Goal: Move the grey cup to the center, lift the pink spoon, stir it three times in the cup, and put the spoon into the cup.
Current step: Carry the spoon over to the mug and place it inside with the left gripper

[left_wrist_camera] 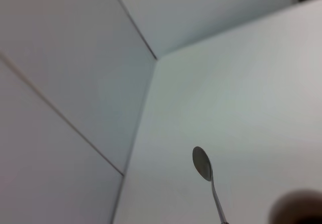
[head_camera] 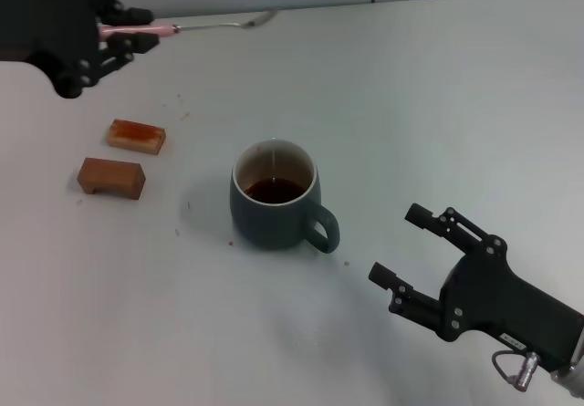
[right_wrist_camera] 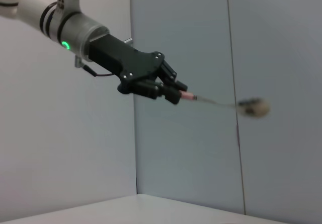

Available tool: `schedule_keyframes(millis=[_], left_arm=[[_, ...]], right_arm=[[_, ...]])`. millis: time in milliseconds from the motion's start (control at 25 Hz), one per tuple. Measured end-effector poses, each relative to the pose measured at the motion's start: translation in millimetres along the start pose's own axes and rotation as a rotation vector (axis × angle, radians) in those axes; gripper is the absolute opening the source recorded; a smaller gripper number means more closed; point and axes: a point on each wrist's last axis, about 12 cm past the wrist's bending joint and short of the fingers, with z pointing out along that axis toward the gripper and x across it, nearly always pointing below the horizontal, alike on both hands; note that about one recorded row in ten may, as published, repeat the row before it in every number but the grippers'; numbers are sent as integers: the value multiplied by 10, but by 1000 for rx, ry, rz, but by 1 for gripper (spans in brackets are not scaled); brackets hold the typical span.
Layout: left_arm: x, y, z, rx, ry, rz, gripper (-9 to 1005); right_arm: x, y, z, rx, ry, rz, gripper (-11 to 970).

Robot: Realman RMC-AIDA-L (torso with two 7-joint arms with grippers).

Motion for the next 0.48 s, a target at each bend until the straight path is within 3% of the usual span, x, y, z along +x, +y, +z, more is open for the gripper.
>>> schedule_keyframes(millis=[240, 280, 480], left_arm=[[-164, -55, 160, 54, 107, 137, 127], [-238, -87, 210, 72, 168, 206, 127], [-311, -140, 197, 110, 235, 273, 128]], right_arm=[[13, 30, -51, 15, 2, 8, 804], [14, 35, -63, 19, 1, 10, 803], [13, 50, -98, 34, -5, 13, 803]])
